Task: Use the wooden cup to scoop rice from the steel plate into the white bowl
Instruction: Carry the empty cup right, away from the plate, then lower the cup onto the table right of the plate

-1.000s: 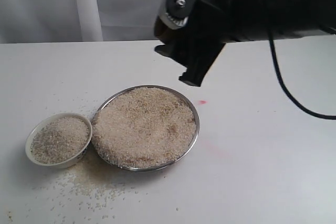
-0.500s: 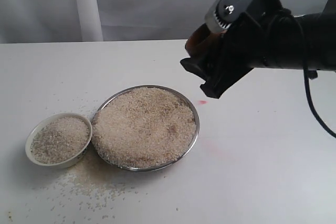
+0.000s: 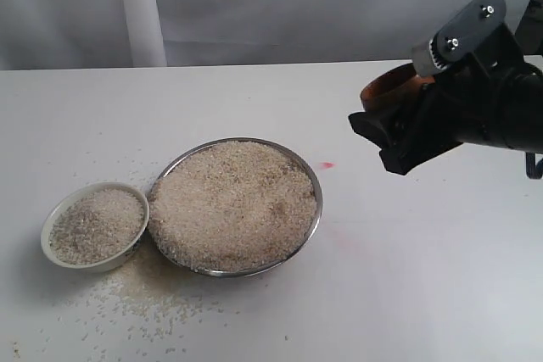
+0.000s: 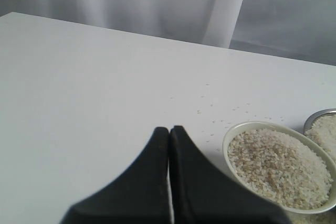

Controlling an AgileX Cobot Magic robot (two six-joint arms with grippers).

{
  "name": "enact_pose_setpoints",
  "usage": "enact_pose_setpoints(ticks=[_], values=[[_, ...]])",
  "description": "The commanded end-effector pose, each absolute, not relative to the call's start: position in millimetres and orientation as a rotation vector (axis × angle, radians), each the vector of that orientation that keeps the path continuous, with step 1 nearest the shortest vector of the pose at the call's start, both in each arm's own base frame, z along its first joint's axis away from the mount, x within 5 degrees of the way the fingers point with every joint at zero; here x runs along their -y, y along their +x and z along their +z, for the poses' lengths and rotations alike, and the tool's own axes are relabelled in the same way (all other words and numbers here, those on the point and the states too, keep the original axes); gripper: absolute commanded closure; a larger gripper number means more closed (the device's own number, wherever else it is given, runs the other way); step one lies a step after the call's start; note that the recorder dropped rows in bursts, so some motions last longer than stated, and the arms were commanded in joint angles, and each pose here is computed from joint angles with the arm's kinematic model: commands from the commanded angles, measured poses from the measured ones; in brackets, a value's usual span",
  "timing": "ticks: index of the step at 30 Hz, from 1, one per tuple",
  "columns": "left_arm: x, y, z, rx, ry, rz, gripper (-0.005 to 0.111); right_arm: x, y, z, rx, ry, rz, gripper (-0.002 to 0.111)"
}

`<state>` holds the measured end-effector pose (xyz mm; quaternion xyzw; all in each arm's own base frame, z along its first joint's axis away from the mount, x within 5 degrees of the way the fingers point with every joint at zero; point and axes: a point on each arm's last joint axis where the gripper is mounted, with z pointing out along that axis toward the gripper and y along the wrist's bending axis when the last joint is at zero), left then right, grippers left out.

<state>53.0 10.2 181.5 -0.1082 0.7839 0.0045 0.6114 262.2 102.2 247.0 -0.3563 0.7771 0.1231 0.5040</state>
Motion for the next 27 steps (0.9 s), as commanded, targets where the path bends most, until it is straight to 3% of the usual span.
enact_pose_setpoints(ticks=[1,13,27], values=[[-10,53,183,-1.797,-0.248,-0.001,0.107,-97,261,246,-1.885,-0.841,0.283,0.108],[-10,53,183,-1.797,-0.248,-0.001,0.107,-97,287,178,-2.088,-0.856,0.425,0.108],[-10,53,183,-1.797,-0.248,-0.001,0.107,-76,327,175,-2.071,-0.768,0.452,0.108]])
